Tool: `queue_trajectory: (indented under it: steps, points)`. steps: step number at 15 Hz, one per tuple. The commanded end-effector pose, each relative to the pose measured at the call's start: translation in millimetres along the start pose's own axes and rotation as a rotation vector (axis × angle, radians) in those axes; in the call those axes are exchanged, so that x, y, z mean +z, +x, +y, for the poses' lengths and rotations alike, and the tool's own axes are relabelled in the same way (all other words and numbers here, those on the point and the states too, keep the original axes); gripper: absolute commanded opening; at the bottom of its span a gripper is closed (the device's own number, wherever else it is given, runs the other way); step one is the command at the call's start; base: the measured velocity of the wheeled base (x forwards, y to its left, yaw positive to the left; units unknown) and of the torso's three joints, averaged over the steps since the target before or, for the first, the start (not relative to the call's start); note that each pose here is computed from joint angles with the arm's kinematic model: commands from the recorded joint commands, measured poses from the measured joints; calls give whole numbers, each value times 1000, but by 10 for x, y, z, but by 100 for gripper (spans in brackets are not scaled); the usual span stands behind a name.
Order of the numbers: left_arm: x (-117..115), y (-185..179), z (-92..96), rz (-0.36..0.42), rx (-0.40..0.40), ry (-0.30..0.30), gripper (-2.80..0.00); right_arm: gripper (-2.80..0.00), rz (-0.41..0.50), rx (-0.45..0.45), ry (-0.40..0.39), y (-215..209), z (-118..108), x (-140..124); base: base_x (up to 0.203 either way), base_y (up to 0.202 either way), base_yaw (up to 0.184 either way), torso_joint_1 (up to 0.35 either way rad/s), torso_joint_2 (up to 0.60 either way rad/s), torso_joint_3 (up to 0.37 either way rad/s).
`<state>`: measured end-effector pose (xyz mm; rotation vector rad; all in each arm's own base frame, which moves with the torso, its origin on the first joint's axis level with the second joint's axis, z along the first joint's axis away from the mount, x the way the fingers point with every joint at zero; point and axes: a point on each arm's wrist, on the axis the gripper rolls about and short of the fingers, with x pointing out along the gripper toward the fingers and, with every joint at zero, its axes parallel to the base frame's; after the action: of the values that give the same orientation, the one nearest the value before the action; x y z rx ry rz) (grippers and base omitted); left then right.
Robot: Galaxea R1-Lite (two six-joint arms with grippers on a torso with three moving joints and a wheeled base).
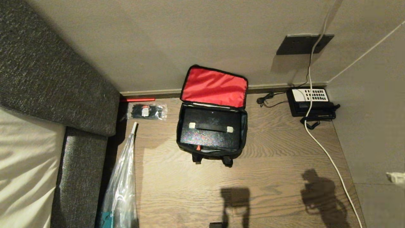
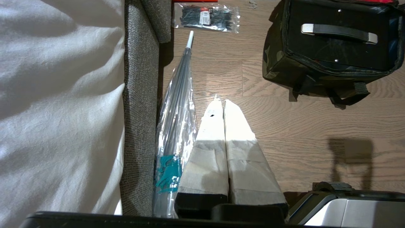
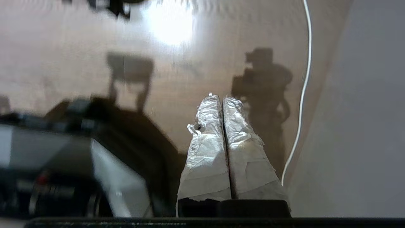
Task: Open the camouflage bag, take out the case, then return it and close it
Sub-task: Grip the handle
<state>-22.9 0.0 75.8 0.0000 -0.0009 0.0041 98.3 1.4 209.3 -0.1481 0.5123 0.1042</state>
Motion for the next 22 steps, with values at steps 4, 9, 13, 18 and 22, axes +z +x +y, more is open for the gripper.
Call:
queue_trajectory:
  steps: [4,9,13,18,22]
  points:
    - [0,-2,0,-2,0,0,-280,-280,37,59,68,1260,273,749,0,0,0,0,0,0]
    - [0,-2,0,-2,0,0,-280,-280,9,109,352,1940,945,1177,0,0,0,0,0,0]
    - [0,-2,0,-2,0,0,-280,-280,-14,153,359,2191,1170,1299,0,0,0,0,0,0]
    - [-4,-1,0,-1,0,0,-280,-280,23,181,282,2338,1346,1053,0,0,0,0,0,0]
    - [0,-2,0,-2,0,0,-280,-280,-3,180,154,2366,1550,1000,0,0,0,0,0,0]
